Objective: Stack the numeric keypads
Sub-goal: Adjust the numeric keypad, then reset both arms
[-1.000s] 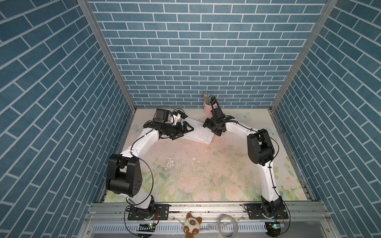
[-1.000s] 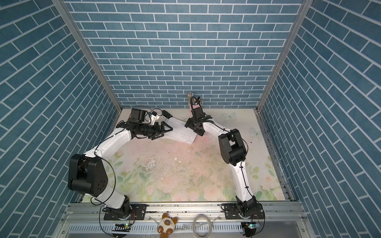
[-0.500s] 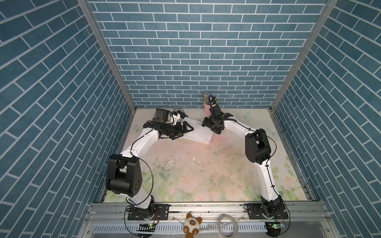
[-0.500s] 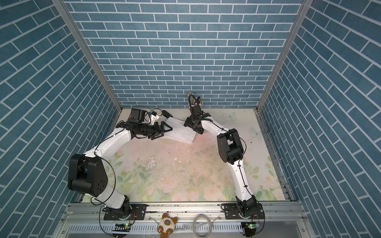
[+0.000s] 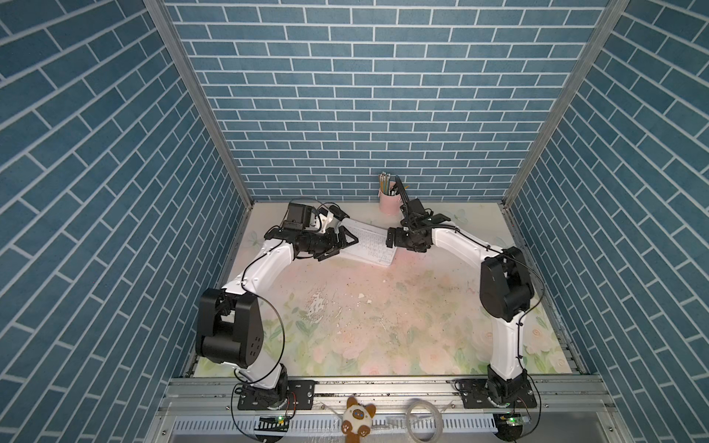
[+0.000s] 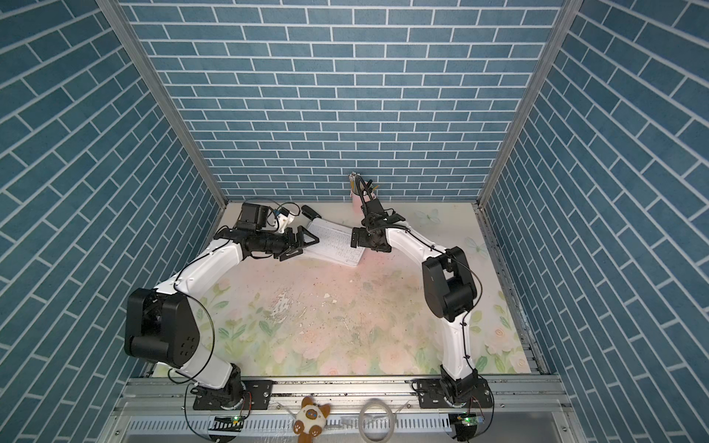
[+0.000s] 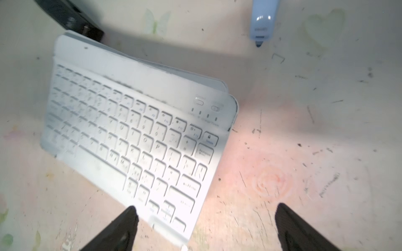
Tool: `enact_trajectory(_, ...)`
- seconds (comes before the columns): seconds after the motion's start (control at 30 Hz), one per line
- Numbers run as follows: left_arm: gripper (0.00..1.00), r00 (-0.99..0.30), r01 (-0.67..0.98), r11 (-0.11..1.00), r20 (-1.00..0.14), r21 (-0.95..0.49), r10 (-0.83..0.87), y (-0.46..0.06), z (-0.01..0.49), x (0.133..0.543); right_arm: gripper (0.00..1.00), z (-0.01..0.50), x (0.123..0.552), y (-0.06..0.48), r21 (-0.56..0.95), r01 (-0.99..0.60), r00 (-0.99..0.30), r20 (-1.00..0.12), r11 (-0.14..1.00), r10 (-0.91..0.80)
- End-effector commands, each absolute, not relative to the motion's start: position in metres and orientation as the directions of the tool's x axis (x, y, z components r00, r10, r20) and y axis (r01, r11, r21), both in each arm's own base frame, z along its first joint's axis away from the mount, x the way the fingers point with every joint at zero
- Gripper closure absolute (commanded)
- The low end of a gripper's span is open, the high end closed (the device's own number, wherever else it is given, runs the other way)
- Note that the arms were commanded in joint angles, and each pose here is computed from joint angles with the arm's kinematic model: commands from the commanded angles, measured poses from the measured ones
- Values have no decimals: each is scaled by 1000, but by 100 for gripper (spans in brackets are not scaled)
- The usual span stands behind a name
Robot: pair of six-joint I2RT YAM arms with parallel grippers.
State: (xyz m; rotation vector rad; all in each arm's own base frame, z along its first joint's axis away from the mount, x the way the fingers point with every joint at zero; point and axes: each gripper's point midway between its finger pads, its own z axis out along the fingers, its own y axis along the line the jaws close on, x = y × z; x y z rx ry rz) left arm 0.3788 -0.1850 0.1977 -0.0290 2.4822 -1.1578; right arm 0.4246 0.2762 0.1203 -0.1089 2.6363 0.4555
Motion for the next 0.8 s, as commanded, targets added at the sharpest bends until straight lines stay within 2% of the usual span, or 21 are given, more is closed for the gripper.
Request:
enact_trajectory(0.0,0,-872,173,754,-454,-634,-181,-161,205,381,1,157,426,250,217,-228,-798,-601,949,-55)
enact_trajectory(0.07,0,-826,120,859,-531,-498,-192,-126,204,388,1,170,427,213,153,-166,-760,-650,974,-27)
enact_trajectory(0.13,0,-762,9,927,-603,-376,-237,-79,206,396,1,177,430,156,72,-32,-728,-685,997,26)
enact_trajectory(0.23,0,-640,-201,941,-691,-272,-336,-9,201,402,1,179,429,62,-25,209,-674,-728,978,125)
enact_trajectory(0.3,0,-543,-314,919,-748,-240,-381,31,196,403,1,172,423,16,-77,315,-641,-753,946,152)
enact_trajectory(0.33,0,-490,-376,909,-794,-179,-359,50,193,402,1,169,422,-1,-104,351,-614,-776,931,145)
enact_trajectory(0.43,0,-406,-481,875,-872,-51,-274,82,177,399,1,163,415,-35,-220,423,-545,-837,879,53)
enact_trajectory(0.57,0,-486,-561,819,-849,118,-210,107,131,393,1,144,417,-47,-298,415,-490,-870,860,-65)
enact_trajectory(0.63,1,-517,-574,808,-824,134,-231,111,115,391,1,142,422,-46,-361,390,-512,-850,847,-126)
enact_trajectory(0.77,0,-489,-524,845,-849,103,-200,100,108,389,1,147,422,-27,-294,290,-465,-875,911,-135)
